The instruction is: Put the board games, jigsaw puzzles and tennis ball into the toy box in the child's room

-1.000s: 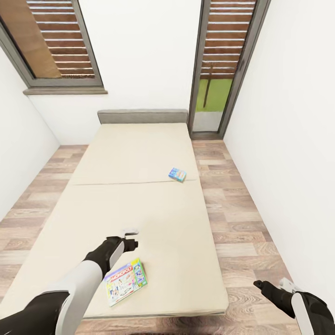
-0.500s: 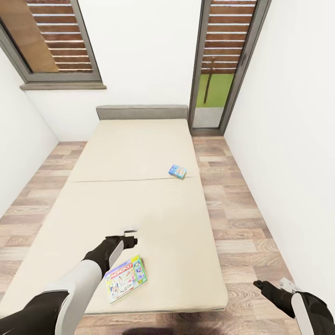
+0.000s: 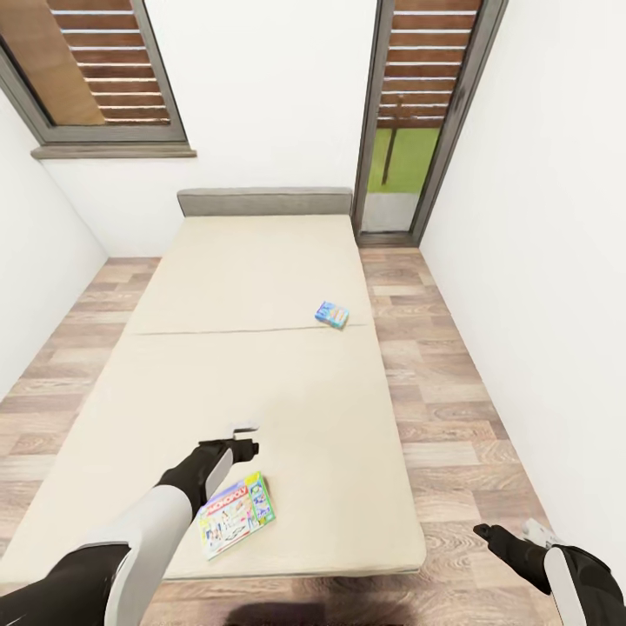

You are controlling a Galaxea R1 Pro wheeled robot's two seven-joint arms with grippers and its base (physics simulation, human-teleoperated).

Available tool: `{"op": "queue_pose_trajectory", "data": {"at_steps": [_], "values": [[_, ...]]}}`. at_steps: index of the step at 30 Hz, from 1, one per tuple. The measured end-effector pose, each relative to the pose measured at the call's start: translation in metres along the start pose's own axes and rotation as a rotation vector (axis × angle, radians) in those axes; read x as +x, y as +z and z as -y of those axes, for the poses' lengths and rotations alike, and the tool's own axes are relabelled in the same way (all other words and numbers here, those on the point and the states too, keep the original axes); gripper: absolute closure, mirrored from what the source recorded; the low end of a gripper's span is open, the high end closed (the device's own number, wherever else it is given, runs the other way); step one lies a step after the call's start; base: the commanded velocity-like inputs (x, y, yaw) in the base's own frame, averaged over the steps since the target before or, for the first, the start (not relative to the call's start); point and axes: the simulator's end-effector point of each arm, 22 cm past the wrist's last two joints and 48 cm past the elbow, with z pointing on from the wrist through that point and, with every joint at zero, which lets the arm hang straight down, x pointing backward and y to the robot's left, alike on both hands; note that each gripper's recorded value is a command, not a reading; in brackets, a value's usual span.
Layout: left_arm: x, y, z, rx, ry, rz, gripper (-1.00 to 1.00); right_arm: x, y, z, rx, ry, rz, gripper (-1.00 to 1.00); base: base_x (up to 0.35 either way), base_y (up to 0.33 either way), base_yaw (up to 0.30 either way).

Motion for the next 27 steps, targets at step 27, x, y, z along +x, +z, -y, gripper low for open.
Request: {"op": "queue_pose_trajectory", "data": {"at_steps": [27], "values": [[0.003,0.014,0.0,-0.007,0.002,0.005,-1.0,0.017,0.013,0.012,0.028,0.002,-0.046,-1.0,0.0,0.0,0.0]]}}
